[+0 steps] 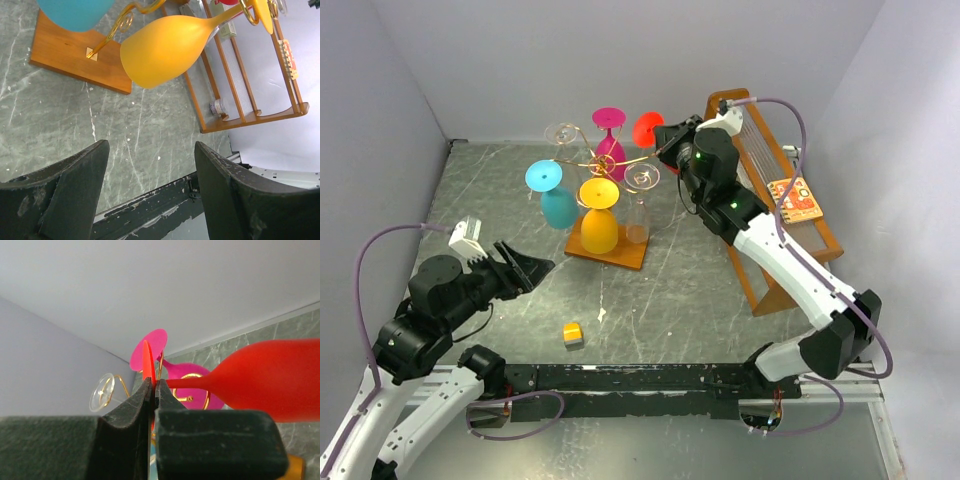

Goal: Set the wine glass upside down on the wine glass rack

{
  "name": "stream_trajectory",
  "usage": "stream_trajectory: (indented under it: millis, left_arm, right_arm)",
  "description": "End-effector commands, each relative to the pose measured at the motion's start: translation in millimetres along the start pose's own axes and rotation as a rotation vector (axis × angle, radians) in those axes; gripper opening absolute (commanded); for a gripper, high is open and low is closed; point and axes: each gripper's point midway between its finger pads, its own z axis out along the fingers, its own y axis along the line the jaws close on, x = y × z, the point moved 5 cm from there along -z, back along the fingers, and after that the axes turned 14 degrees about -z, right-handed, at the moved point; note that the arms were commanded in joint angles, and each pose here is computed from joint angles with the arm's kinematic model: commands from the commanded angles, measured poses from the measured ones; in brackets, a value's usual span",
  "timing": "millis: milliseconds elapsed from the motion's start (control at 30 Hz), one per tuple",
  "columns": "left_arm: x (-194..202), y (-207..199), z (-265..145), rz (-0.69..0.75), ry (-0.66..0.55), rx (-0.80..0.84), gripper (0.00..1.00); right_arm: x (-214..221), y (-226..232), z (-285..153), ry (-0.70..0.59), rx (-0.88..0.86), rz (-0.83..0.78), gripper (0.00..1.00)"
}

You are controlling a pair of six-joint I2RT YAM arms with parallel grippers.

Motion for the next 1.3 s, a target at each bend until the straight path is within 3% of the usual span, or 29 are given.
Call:
stream_trajectory:
  millis: [0, 400, 933, 1267]
  left_arm:
    - [-6.9, -11.3, -3.0, -0.002, -0.038, 0.053, 0.79]
    - [-12.2, -26.5, -4.6, 0.018, -0.029, 0.087, 0.79]
    - [-14.2, -21.0, -12.9, 0.007, -0.060, 0.060, 0.78]
    - [-15.2, -19.8, -10.1, 0.009, -0.056, 0.033, 0.77]
  right_arm:
    - [-23.6, 10.2, 12.9, -0.044, -0.080, 0.027, 0.00]
    - [5.9, 14.1, 49.4, 0.142, -0.234, 0.075, 0.00]
    - [15.2, 20.6, 33.8, 0.266, -0.336, 0.157, 0.00]
    - [3.7, 23.3, 17.8, 0.248, -0.351, 0.202, 0.00]
